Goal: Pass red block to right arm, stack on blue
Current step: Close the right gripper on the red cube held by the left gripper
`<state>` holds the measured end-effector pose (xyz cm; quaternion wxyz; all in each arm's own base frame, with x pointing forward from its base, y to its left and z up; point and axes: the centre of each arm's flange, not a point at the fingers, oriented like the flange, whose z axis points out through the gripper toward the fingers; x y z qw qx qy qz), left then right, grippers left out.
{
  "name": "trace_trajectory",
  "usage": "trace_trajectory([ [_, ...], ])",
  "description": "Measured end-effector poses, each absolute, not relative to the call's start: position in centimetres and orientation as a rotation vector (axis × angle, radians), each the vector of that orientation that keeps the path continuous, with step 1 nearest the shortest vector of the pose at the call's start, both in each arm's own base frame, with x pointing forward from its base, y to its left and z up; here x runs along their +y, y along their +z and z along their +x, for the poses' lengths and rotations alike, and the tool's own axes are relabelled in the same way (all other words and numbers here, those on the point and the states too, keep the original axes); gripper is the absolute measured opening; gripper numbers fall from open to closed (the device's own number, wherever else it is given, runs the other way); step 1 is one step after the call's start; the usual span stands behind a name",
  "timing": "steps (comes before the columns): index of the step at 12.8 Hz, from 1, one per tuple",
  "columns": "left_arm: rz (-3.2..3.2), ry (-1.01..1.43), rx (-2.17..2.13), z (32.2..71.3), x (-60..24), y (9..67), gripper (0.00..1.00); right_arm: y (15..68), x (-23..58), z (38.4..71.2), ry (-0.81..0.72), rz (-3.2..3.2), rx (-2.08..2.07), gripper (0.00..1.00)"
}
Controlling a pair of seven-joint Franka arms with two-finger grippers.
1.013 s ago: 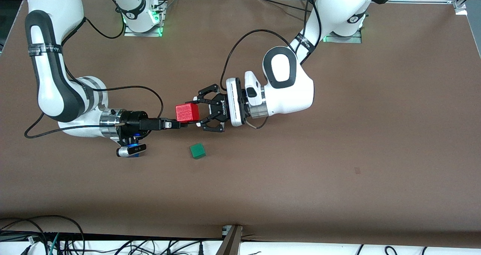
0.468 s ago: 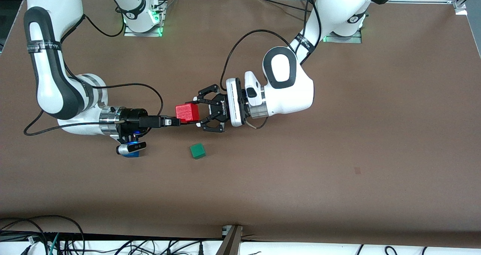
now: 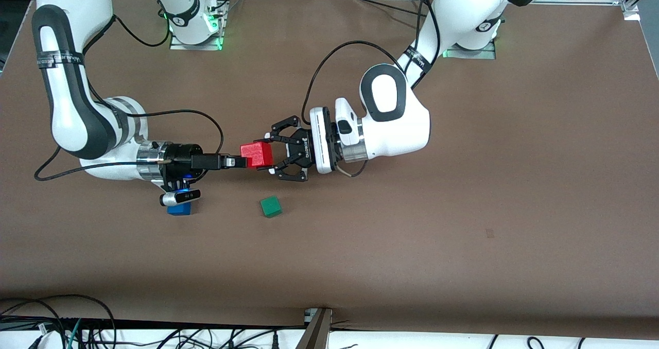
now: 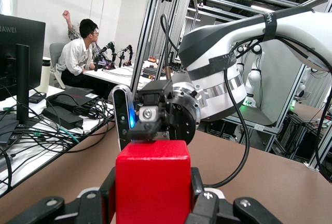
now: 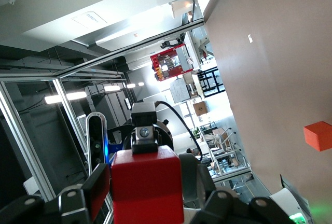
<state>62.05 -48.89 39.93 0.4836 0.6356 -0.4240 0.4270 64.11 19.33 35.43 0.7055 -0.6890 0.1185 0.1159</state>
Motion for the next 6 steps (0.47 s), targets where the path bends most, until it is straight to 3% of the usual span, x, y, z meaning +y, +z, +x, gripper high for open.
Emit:
trace_trajectory([
  [4, 1.553, 1.042, -1.038, 62.12, -48.86, 39.78, 0.56, 35.3, 19.28, 63.87, 0.258, -1.531, 0.265, 0.73],
  [5, 1.555, 1.041, -1.038, 62.14, -48.85, 39.7, 0.56, 35.5, 19.25, 63.9, 0.255, -1.527, 0.265, 0.65],
  [6, 1.554, 1.042, -1.038, 62.14, -48.86, 39.74, 0.56, 35.65, 19.27, 63.87, 0.253, -1.527, 0.263, 0.65],
])
